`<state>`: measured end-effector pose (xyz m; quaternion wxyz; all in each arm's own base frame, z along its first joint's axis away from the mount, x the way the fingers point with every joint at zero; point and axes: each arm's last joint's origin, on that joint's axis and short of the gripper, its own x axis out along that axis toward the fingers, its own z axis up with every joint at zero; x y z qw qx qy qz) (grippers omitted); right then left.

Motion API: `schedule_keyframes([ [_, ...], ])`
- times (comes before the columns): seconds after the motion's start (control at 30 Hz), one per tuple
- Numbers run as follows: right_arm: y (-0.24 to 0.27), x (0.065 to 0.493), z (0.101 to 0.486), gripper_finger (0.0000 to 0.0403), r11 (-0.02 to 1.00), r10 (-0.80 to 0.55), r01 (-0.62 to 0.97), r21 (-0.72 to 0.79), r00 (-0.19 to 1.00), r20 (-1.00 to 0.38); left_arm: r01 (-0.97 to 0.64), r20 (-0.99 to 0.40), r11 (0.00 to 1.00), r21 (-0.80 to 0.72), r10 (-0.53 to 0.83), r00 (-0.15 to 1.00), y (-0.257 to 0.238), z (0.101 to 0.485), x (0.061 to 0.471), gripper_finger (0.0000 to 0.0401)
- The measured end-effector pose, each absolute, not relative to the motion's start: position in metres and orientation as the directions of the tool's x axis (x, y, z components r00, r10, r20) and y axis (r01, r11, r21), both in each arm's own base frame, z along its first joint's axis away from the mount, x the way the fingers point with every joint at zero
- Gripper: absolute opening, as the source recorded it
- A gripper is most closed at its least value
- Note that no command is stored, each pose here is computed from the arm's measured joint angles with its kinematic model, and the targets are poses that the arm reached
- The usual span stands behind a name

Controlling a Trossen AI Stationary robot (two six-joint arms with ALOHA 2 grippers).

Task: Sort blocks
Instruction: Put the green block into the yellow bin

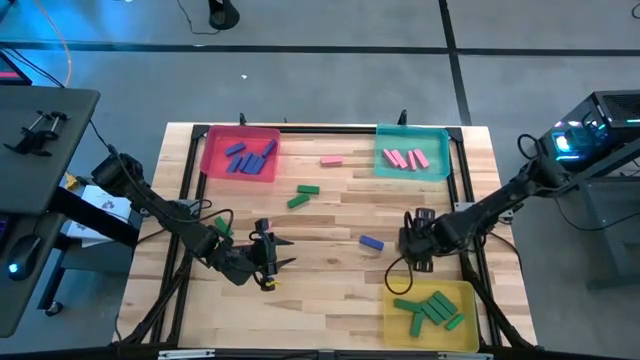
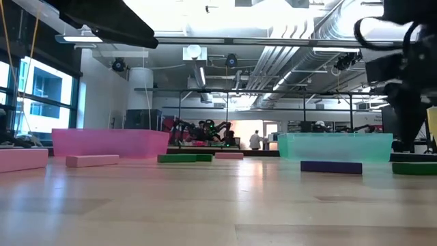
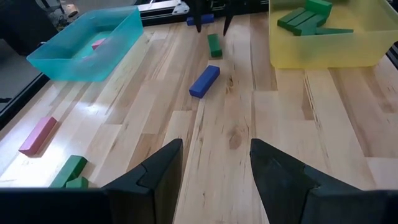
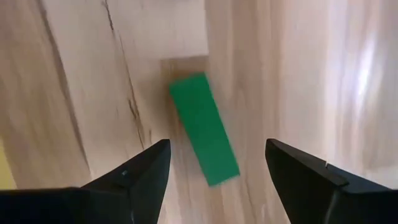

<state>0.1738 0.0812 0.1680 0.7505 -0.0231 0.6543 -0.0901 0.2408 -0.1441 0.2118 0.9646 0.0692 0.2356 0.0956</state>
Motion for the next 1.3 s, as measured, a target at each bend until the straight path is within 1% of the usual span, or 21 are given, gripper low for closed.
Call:
schedule_keyframes([
  [0.1, 0.074, 0.170, 0.152, 0.0254, 0.986, -0.158, 0.081, -0.148, 0.126, -0.979, -0.152, -0.441, 0.972, 0.179, 0.217, 0.871, -0.144, 0.212, 0.241, 0.0177],
  [0.2, 0.070, 0.169, 0.137, 0.0253, 0.995, -0.092, 0.061, -0.083, 0.160, -0.983, -0.152, -0.442, 0.972, 0.179, 0.217, 0.870, -0.144, 0.212, 0.241, 0.0177],
  [0.3, 0.066, 0.164, 0.126, 0.0238, 0.997, -0.063, 0.052, -0.055, 0.173, -0.983, -0.151, -0.443, 0.972, 0.180, 0.218, 0.870, -0.144, 0.212, 0.241, 0.0177],
  [0.4, 0.064, 0.161, 0.123, 0.0190, 0.996, -0.057, 0.083, -0.044, 0.164, -0.985, -0.152, -0.443, 0.972, 0.181, 0.218, 0.870, -0.144, 0.212, 0.241, 0.0177],
  [0.53, 0.064, 0.160, 0.123, 0.0086, 0.984, -0.051, 0.175, -0.024, 0.152, -0.987, -0.153, -0.438, 0.973, 0.174, 0.216, 0.873, -0.144, 0.212, 0.241, 0.0177],
  [0.57, 0.065, 0.162, 0.125, 0.0065, 0.981, -0.053, 0.191, -0.023, 0.157, -0.986, -0.153, -0.439, 0.972, 0.176, 0.216, 0.872, -0.144, 0.212, 0.241, 0.0177],
  [0.6, 0.066, 0.164, 0.128, 0.0063, 0.979, -0.060, 0.202, -0.027, 0.156, -0.986, -0.153, -0.438, 0.973, 0.175, 0.216, 0.873, -0.144, 0.212, 0.241, 0.0177],
  [0.67, 0.070, 0.170, 0.138, 0.0063, 0.977, -0.087, 0.208, -0.048, 0.184, -0.979, -0.153, -0.438, 0.973, 0.176, 0.216, 0.872, -0.144, 0.212, 0.241, 0.0177],
  [0.7, 0.073, 0.175, 0.146, 0.0063, 0.970, -0.143, 0.225, -0.091, 0.226, -0.964, -0.153, -0.438, 0.973, 0.175, 0.216, 0.873, -0.144, 0.212, 0.241, 0.0177],
  [0.77, 0.082, 0.190, 0.172, 0.0063, 0.958, -0.207, 0.260, -0.119, 0.343, -0.916, -0.152, -0.439, 0.972, 0.176, 0.216, 0.872, -0.144, 0.212, 0.241, 0.0177],
  [0.8, 0.088, 0.194, 0.185, 0.0063, 0.956, -0.229, 0.261, -0.133, 0.383, -0.895, -0.153, -0.438, 0.973, 0.175, 0.216, 0.873, -0.144, 0.212, 0.241, 0.0177],
  [0.87, 0.102, 0.198, 0.207, 0.0063, 0.962, -0.230, 0.236, -0.137, 0.431, -0.873, -0.155, -0.440, 0.973, 0.172, 0.217, 0.871, -0.144, 0.212, 0.241, 0.0177],
  [0.93, 0.121, 0.203, 0.236, 0.0063, 0.974, -0.195, 0.202, -0.102, 0.527, -0.827, -0.156, -0.440, 0.973, 0.169, 0.217, 0.872, -0.144, 0.212, 0.241, 0.0177],
  [1.0, 0.141, 0.203, 0.266, 0.0063, 0.987, -0.132, 0.157, -0.043, 0.621, -0.773, -0.158, -0.440, 0.973, 0.166, 0.216, 0.872, -0.144, 0.212, 0.241, 0.0177],
  [1.1, 0.170, 0.195, 0.296, 0.0063, 0.996, -0.027, 0.080, 0.039, 0.688, -0.725, -0.160, -0.439, 0.974, 0.161, 0.216, 0.872, -0.144, 0.212, 0.241, 0.0177],
  [1.2, 0.194, 0.184, 0.314, 0.0063, 0.994, 0.045, 0.039, 0.105, 0.724, -0.688, -0.160, -0.439, 0.974, 0.161, 0.216, 0.872, -0.144, 0.212, 0.241, 0.0177],
  [1.3, 0.216, 0.178, 0.308, 0.0063, 0.988, 0.076, 0.041, 0.146, 0.700, -0.710, -0.161, -0.439, 0.974, 0.160, 0.216, 0.872, -0.144, 0.212, 0.241, 0.0177],
])
